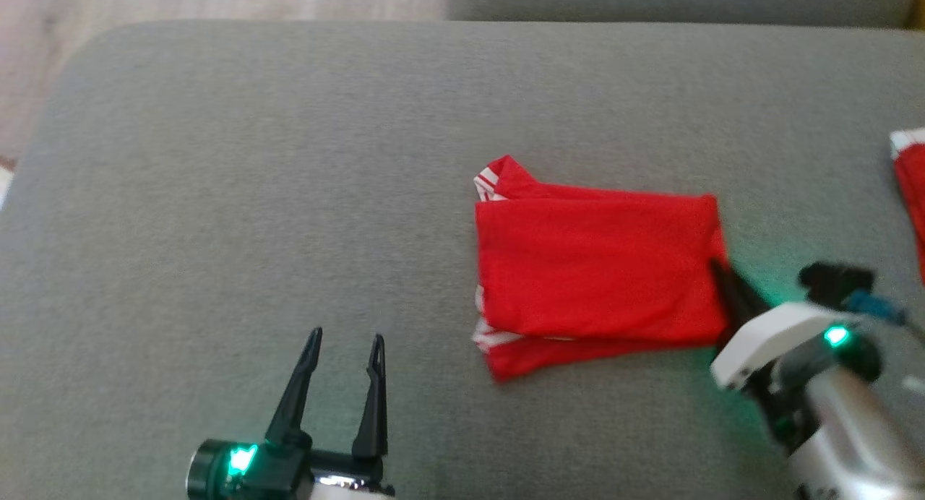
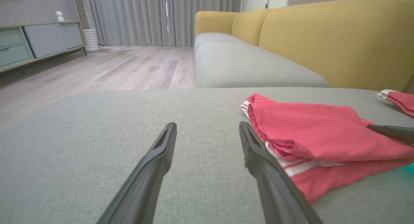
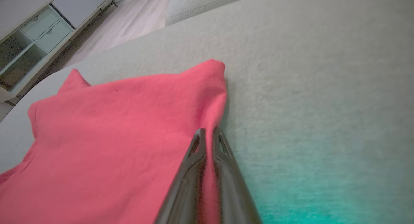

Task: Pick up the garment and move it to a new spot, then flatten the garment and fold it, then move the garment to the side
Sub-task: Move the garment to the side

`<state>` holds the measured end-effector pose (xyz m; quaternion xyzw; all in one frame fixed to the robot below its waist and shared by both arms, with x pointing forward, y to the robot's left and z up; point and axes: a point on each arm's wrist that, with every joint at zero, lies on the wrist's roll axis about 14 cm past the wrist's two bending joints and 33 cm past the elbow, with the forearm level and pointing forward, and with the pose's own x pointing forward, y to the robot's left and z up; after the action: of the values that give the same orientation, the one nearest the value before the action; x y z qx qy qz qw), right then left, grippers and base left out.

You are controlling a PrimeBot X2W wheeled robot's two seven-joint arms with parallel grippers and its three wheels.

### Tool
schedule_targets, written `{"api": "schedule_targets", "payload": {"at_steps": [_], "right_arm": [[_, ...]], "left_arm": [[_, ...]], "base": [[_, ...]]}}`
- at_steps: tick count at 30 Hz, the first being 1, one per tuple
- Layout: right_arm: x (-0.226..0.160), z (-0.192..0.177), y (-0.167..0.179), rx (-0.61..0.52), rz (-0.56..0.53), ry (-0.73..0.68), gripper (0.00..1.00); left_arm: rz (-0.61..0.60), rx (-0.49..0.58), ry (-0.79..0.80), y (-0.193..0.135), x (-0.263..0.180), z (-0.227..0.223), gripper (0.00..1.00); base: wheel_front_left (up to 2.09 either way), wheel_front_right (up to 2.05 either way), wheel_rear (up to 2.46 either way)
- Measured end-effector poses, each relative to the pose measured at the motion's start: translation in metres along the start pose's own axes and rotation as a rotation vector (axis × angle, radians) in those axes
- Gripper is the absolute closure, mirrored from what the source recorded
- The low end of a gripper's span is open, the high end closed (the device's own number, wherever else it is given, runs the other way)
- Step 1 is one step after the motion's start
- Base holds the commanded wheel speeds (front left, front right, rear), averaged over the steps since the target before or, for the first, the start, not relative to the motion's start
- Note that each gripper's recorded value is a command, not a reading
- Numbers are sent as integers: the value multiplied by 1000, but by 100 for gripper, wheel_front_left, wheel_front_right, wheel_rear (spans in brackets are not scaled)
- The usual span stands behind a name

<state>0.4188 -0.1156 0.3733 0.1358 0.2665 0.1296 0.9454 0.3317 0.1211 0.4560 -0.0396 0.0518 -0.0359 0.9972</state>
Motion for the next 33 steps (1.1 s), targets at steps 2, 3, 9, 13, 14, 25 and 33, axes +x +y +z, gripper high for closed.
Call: {"api": "schedule_targets", "payload": {"at_steps": [2, 3, 9, 13, 14, 25, 33], "right_arm": [[-2, 17, -16, -41, -26, -35, 100], [-4, 28, -26, -73, -42, -57, 100], [-28, 103, -105, -213, -208, -174, 100], [-57, 134, -158, -282, -353, -189, 100], [-64, 141, -169, -292, -387, -193, 100], [-114, 203, -232, -386, -654, -277, 0], [-87, 189, -174, -392, -520, -370, 0]], "left_arm": [[-15, -11, -10, -4, 6, 3, 0], [-17, -14, -13, -6, 10, 4, 0], [-39, -37, -25, -12, 39, 7, 0], [-84, -31, -33, -24, 60, 6, 0], [-102, -34, -35, -28, 65, 6, 0], [-203, -51, -54, -50, 105, 0, 0], [-186, -64, -96, -43, 97, 19, 0]], "base": [[0, 0, 0], [0, 0, 0], [0, 0, 0], [0, 0, 0], [0, 0, 0], [0, 0, 0], [0, 0, 0]]}}
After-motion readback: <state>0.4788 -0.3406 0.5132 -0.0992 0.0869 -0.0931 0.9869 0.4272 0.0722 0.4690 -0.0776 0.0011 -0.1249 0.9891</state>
